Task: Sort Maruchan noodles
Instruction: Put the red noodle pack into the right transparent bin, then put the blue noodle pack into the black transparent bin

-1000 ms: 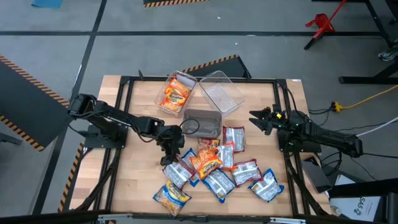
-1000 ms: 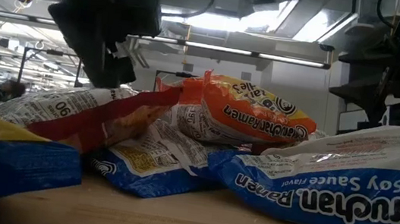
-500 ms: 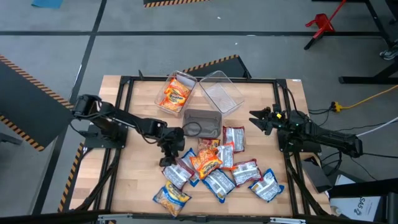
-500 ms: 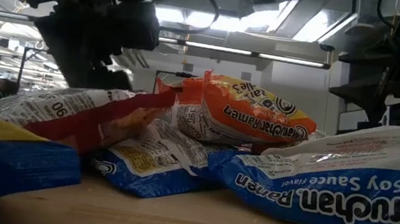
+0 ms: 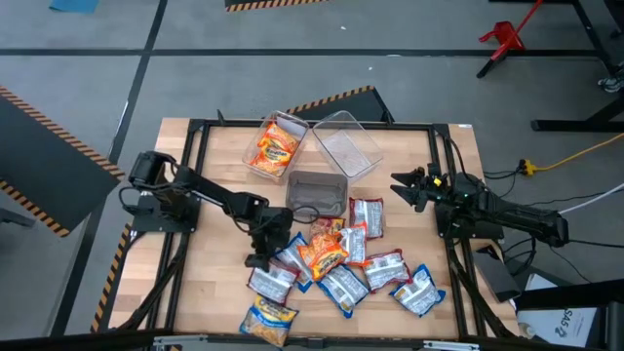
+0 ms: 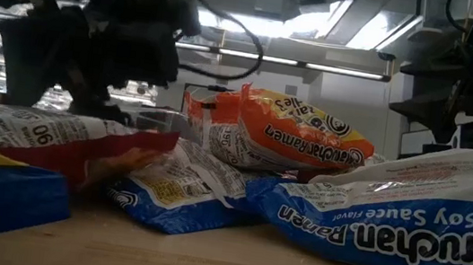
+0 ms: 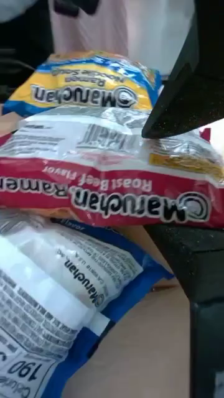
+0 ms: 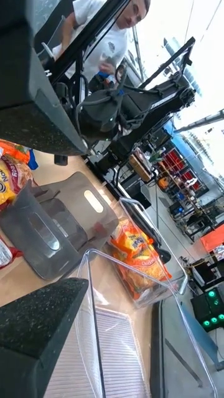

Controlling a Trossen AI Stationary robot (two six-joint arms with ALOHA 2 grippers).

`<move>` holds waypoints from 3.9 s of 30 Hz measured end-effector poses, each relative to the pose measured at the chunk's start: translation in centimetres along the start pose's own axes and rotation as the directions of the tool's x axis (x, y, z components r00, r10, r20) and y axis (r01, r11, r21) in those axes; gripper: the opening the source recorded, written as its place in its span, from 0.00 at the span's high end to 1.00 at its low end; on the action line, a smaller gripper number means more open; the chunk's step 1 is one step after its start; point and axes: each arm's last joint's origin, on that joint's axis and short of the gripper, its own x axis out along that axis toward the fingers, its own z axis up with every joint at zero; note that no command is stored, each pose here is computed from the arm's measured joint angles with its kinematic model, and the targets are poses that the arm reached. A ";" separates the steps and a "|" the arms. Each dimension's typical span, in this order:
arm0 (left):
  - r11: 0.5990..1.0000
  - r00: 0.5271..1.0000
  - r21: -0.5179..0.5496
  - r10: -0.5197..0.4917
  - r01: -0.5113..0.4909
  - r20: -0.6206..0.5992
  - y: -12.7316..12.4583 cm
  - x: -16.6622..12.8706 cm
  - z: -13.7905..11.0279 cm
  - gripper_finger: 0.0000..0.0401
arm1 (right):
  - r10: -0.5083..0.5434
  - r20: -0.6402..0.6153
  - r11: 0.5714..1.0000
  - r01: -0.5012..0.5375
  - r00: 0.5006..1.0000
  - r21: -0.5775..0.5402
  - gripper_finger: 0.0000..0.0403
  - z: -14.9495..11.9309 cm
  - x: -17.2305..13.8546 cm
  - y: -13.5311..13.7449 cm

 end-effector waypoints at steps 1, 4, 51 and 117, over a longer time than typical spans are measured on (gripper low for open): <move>1.000 1.000 -0.019 0.002 -0.002 -0.008 0.2 0.2 -0.1 0.51 | 0.000 0.000 1.000 0.000 1.000 0.000 0.20 0.0 0.0 0.0; 0.999 1.000 -0.044 -0.004 0.003 -0.022 0.5 0.5 -0.2 0.61 | -0.001 0.001 1.000 0.001 1.000 0.000 0.20 0.0 0.0 0.0; 0.858 0.697 -0.506 0.314 0.082 0.645 0.7 -17.9 1.2 1.00 | -0.018 0.014 1.000 0.018 1.000 -0.001 0.20 0.0 0.0 -0.1; 0.699 0.484 -0.548 0.714 -0.459 0.506 20.0 -26.5 13.6 0.73 | -0.021 0.016 0.999 0.020 1.000 0.030 0.20 0.1 0.0 -0.1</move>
